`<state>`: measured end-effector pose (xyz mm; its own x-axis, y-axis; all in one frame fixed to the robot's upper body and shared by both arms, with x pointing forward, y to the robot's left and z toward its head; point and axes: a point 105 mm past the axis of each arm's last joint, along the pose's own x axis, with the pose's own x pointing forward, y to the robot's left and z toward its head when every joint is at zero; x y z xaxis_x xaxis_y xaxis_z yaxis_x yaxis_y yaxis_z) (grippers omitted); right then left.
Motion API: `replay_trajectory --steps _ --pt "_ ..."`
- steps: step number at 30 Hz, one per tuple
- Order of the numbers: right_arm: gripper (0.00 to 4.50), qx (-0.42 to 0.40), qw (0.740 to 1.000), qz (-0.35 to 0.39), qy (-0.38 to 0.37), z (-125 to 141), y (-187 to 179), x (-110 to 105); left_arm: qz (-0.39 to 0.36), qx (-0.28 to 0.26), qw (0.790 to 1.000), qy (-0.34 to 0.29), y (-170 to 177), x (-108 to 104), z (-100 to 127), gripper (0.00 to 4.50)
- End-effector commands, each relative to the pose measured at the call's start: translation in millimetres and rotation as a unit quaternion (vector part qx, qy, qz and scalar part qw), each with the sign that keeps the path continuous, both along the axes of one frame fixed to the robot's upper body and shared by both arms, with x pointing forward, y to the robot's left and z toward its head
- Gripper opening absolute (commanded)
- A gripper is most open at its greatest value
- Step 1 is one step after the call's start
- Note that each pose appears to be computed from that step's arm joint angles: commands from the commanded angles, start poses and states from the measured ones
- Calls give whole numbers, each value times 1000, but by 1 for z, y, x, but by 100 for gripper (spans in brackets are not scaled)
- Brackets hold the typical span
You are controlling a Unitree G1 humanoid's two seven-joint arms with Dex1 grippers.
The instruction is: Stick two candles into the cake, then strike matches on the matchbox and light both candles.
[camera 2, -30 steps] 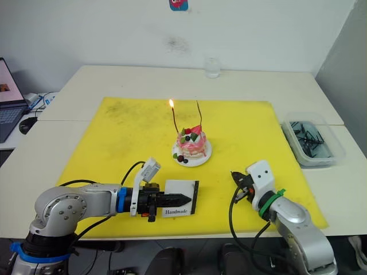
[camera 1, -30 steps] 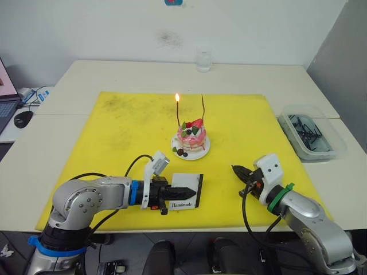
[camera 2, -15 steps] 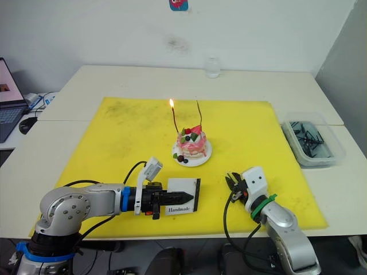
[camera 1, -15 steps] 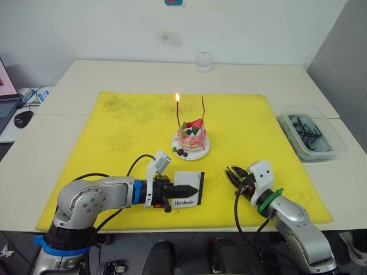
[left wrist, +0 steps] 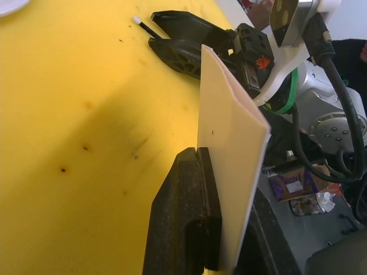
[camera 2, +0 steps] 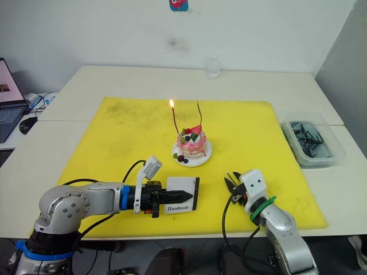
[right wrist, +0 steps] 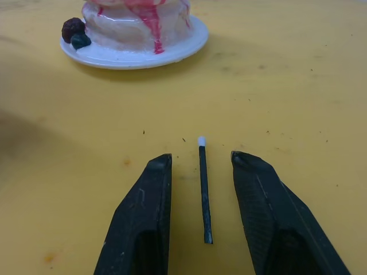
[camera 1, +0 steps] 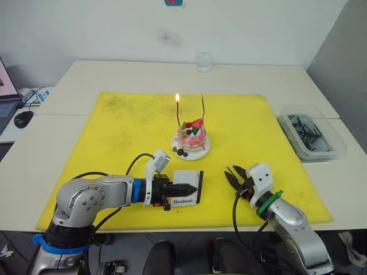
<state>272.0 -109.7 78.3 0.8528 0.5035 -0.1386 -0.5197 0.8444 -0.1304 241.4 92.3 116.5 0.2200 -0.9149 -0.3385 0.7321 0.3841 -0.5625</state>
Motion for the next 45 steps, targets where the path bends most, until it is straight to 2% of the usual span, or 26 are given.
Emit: replay_trajectory --steps 1,17,20,23,29,45 --pt "168 -7 1000 -13 -9 2 0 5 -12 -5 1000 -16 -2 -2 8 0" --pt "168 -10 1000 -19 7 -4 6 9 -12 -2 1000 -15 -2 1 6 0" --pt "112 -18 999 -23 17 -8 5 8 -13 -2 1000 -14 -2 0 6 0" --pt "6 -24 999 -23 18 -10 4 6 -12 -1 1000 -13 -2 0 5 0" --pt "2 -23 999 -17 25 -12 3 1 -11 0 1000 -12 -1 -2 5 0" --pt "2 -11 999 -28 32 -13 3 3 -11 0 1000 -12 -2 -1 4 0"
